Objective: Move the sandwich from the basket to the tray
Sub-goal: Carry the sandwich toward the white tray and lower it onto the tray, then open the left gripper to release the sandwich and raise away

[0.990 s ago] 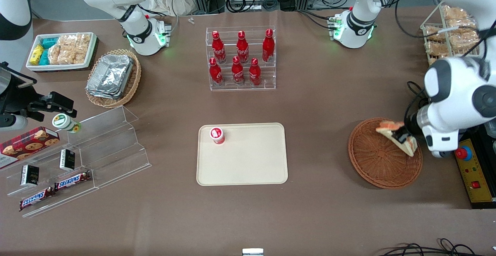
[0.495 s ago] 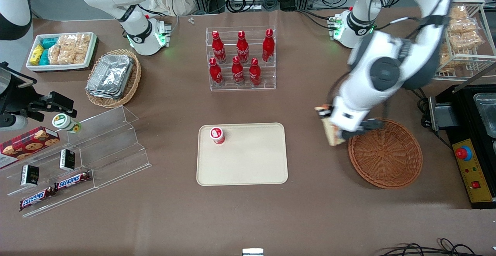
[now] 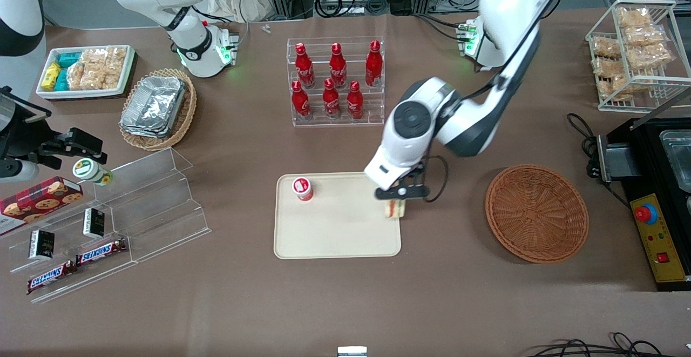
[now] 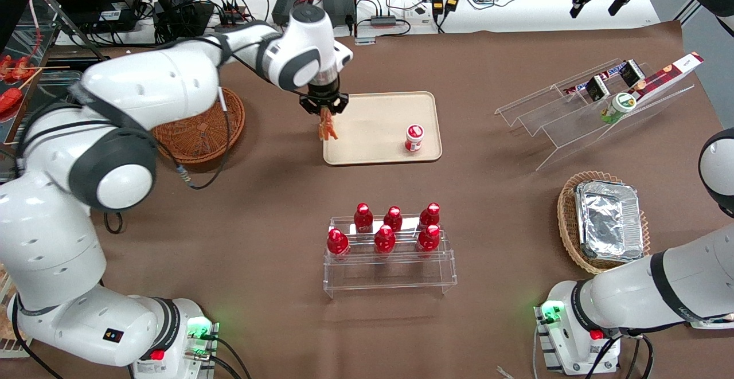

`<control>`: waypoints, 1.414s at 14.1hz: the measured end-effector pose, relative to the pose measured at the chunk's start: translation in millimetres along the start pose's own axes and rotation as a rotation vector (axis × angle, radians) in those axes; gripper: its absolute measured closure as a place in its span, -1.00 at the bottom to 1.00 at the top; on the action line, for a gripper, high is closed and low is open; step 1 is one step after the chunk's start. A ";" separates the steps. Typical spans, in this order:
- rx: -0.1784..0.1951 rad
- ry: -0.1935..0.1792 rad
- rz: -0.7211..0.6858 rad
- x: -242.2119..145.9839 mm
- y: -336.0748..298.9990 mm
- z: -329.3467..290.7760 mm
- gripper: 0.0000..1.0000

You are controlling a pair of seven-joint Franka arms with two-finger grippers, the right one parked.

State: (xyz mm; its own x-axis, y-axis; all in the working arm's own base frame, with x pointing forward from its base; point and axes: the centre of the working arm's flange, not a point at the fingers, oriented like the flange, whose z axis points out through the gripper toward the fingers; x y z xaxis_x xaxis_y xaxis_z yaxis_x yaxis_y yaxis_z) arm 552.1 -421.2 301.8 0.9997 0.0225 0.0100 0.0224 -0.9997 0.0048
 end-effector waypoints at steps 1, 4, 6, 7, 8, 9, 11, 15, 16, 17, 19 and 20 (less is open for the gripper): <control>-0.001 0.018 0.003 2.8 5.0 19.2 0.59; -0.025 0.034 0.005 10.4 6.1 55.8 0.59; -0.035 0.034 0.006 11.7 5.7 70.4 0.45; -0.033 0.036 0.011 11.9 5.4 76.4 0.30; -0.026 0.045 0.023 12.2 5.2 80.2 0.12; -0.019 0.052 0.033 12.3 5.2 81.3 -0.11; -0.014 0.065 0.037 14.1 7.1 74.5 -0.50; 0.075 0.063 -0.030 23.3 0.0 -11.4 -1.00; 0.104 0.050 -0.067 25.3 -10.0 -46.0 -1.00; 0.109 0.033 -0.100 29.3 -24.8 -79.6 -1.00; 0.110 0.011 -0.064 37.6 -60.5 -135.0 -1.00; 0.121 -0.004 -0.041 39.7 -80.6 -156.4 -1.00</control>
State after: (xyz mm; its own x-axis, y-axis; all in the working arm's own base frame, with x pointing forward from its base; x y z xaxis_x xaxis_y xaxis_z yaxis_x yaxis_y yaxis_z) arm 588.4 -339.0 458.2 0.9979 0.0636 0.0083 0.0641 -0.9912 -0.1158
